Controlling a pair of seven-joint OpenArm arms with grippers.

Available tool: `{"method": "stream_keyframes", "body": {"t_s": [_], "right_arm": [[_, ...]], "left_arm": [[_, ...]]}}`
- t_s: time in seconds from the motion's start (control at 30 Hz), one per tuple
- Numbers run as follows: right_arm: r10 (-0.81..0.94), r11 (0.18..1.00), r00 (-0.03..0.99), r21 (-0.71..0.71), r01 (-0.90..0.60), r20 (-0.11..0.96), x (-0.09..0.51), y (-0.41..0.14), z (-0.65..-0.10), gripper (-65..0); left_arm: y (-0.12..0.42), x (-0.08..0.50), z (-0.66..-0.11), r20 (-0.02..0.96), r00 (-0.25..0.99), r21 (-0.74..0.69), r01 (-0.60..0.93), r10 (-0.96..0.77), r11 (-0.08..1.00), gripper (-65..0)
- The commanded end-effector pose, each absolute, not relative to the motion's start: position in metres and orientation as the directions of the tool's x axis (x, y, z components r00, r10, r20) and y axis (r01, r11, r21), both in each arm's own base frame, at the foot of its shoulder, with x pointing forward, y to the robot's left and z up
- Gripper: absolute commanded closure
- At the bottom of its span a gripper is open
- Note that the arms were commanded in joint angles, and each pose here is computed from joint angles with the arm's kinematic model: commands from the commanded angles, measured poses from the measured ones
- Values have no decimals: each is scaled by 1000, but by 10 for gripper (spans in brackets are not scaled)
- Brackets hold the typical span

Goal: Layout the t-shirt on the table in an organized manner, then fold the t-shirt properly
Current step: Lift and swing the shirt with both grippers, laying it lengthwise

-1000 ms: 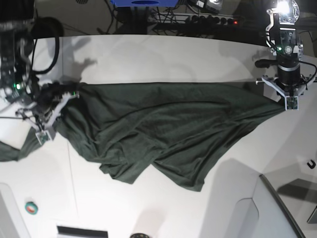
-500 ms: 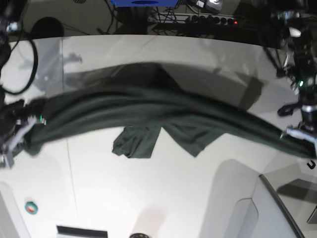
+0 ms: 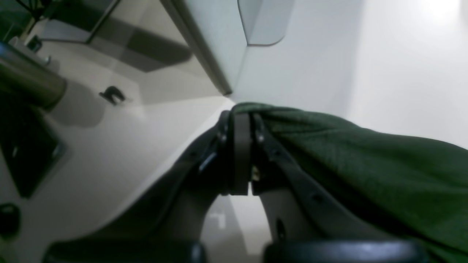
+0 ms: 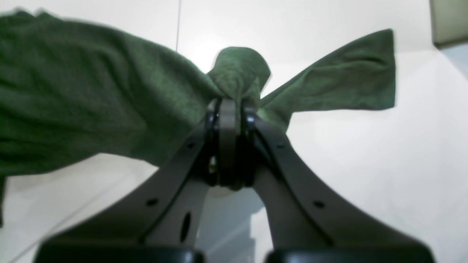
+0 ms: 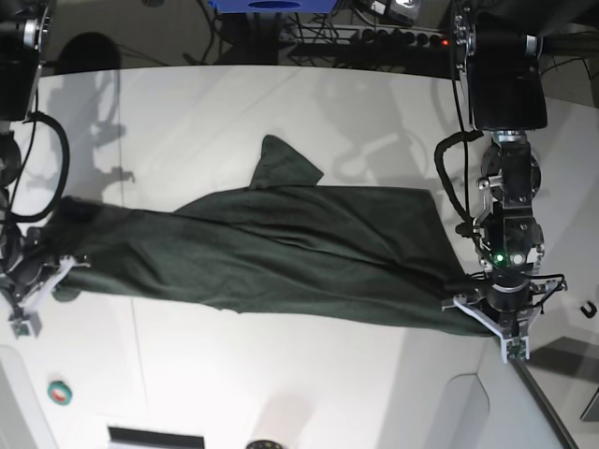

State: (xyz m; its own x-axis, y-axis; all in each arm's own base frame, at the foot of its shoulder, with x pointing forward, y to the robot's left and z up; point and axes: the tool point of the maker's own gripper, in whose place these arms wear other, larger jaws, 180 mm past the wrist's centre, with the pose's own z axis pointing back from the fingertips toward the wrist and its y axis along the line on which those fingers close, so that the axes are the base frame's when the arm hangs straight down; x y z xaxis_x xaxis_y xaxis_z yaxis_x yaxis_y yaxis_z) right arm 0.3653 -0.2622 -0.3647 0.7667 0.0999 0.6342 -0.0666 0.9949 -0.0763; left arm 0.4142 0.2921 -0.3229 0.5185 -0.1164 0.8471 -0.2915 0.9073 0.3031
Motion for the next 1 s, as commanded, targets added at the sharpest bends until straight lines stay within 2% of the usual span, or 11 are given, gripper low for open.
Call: {"method": "stream_keyframes", "body": {"t_s": [0.0, 0.33, 0.43, 0.5, 0.83, 0.97], "right_arm": [[108, 994, 715, -90, -62, 691, 382, -267, -344, -3], [106, 994, 698, -90, -60, 709, 391, -267, -335, -3], [109, 994, 698, -91, -64, 707, 391, -266, -336, -2], [108, 994, 699, -88, -65, 707, 390, -265, -337, -2], [109, 994, 707, -89, -65, 699, 387, -265, -340, -2], [104, 995, 714, -83, -64, 693, 383, -264, -345, -2]], "left_arm": [[301, 420, -308, 863, 486, 320, -316, -138, 893, 0], [310, 416, -331, 844, 520, 335, -313, -135, 889, 0], [312, 416, -331, 844, 519, 336, -316, -135, 887, -178], [312, 415, -331, 844, 519, 336, -317, -133, 887, -225], [304, 405, -321, 861, 486, 327, -310, -147, 893, -232], [276, 368, -361, 822, 551, 325, -242, -147, 914, -232]]}}
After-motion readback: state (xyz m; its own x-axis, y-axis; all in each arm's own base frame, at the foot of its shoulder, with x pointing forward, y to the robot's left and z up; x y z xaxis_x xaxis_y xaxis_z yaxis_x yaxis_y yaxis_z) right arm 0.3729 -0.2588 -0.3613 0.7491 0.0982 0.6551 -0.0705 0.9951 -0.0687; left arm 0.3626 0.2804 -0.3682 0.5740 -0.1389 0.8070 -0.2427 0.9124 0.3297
